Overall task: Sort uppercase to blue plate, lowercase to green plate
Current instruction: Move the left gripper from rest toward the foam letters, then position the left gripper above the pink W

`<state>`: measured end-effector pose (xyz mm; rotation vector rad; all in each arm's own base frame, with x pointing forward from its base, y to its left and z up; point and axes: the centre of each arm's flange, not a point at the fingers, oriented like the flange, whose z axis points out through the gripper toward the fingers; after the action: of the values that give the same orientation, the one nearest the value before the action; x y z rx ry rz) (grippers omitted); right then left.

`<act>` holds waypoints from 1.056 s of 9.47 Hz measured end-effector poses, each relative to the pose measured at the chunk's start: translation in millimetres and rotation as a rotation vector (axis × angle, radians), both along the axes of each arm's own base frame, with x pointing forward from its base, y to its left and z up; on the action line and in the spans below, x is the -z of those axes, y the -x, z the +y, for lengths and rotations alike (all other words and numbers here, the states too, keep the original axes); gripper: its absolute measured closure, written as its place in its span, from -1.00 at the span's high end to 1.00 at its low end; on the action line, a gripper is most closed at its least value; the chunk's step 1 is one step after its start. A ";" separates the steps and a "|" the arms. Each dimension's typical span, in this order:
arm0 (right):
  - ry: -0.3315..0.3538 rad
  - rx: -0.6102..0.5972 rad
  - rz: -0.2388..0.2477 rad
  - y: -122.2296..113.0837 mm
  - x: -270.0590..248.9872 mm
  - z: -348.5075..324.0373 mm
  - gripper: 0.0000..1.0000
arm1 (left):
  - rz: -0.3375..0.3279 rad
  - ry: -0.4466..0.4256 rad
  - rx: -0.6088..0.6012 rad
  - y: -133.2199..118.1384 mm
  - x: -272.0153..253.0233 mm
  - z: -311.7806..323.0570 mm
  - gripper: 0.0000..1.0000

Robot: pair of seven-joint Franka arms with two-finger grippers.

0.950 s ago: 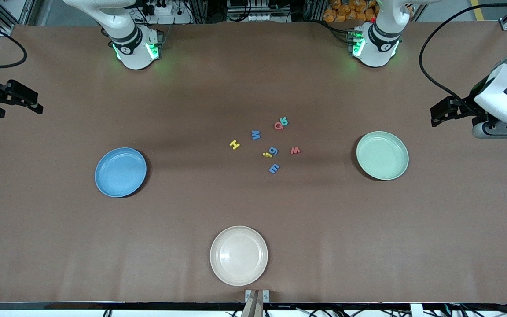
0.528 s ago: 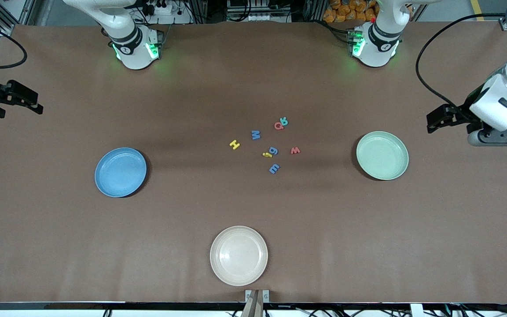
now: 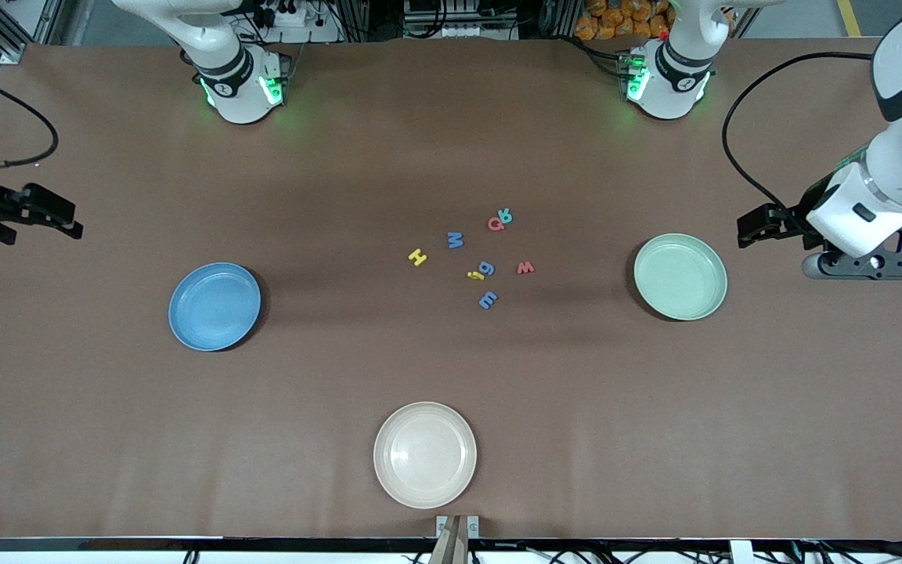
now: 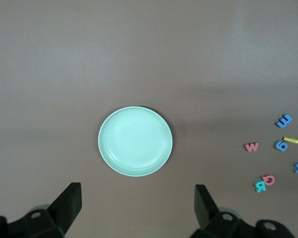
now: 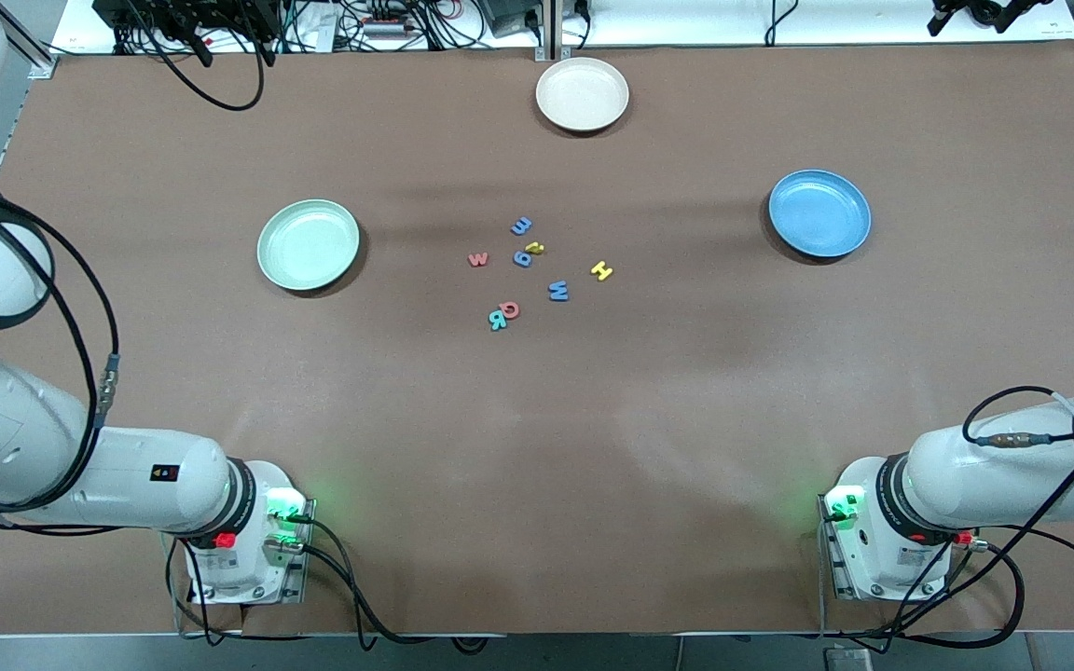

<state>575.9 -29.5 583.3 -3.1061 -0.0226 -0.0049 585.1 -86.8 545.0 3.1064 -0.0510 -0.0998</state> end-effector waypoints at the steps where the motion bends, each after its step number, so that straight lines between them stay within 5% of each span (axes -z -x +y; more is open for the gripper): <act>1: -0.001 0.053 0.013 -4.0 8.0 5.2 1.00 | -0.012 0.016 0.005 -1.4 18.0 -7.1 1.00; 10: -0.001 0.111 -0.028 -12.3 42.6 4.0 1.00 | 0.046 -0.003 -0.087 29.7 149.9 -162.0 1.00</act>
<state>588.2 -25.5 540.8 -3.1019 0.1497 -0.0513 555.4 -248.8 395.1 3.1017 0.0861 -0.1693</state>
